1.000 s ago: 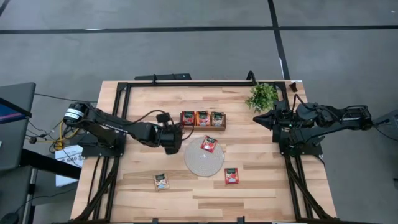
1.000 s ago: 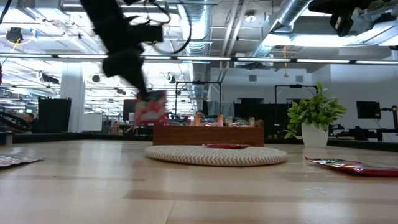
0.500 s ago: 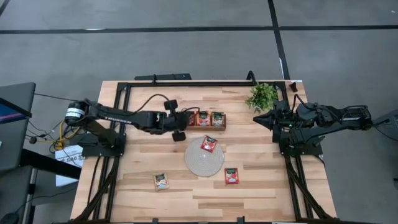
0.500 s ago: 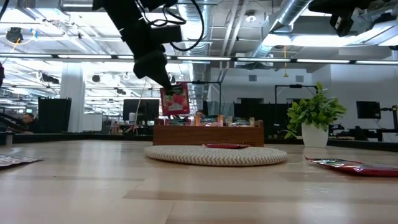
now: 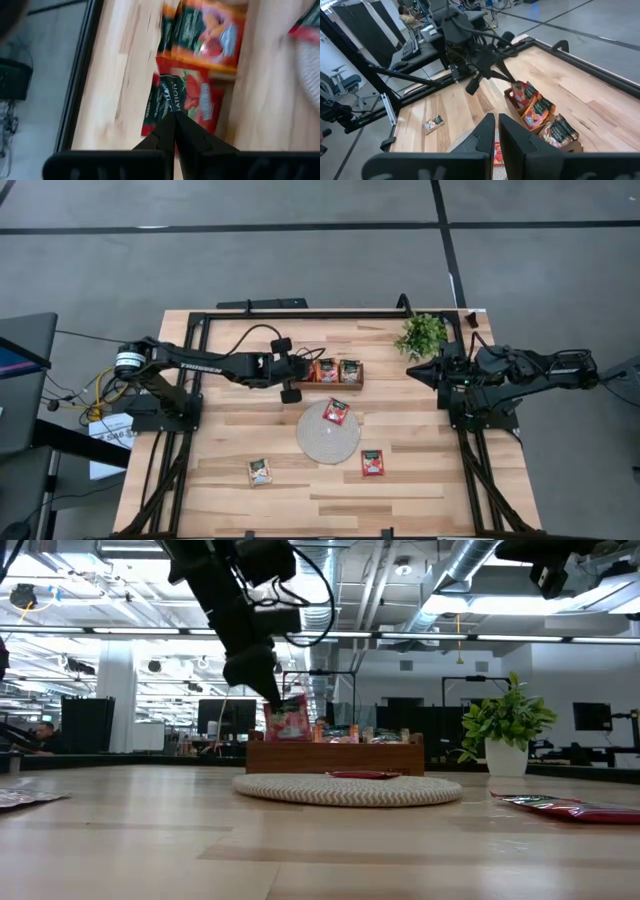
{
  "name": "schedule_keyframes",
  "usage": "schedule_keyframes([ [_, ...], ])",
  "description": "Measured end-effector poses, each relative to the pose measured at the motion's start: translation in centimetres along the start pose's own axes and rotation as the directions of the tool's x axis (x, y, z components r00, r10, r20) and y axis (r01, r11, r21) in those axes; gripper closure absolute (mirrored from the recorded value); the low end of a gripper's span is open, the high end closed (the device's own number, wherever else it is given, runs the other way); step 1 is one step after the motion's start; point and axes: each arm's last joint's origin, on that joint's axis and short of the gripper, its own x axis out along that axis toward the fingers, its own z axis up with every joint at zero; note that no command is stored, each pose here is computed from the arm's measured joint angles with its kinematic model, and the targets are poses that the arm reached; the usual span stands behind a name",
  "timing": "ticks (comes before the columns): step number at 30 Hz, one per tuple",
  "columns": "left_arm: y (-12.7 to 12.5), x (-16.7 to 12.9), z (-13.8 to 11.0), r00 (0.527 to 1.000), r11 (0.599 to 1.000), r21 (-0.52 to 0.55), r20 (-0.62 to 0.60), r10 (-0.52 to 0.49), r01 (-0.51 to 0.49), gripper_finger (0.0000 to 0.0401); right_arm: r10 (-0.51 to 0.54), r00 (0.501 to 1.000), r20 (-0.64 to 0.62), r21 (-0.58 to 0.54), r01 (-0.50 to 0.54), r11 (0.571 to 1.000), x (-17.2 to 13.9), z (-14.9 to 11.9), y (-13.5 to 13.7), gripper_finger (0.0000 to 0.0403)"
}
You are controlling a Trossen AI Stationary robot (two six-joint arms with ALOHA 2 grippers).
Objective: Pick & Place Tea
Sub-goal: Put the red tea bag into the left section of the wooden organizer
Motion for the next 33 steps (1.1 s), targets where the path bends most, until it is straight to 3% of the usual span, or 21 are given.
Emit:
schedule_keyframes([
  [17, 0.3, 1.3, -0.4, 0.999, 0.995, 0.097, -0.036, -0.001, 0.004, 0.0401, -0.005, 1.000, -0.011, -0.003, 0.005, 1.000, 0.3, -0.1, 0.1, 0.0386],
  [33, 0.3, 1.3, -0.3, 0.999, 0.995, 0.086, -0.021, -0.045, 0.046, 0.0401, -0.005, 1.000, -0.012, -0.003, 0.005, 1.000, 0.3, -0.1, 0.1, 0.0386],
])
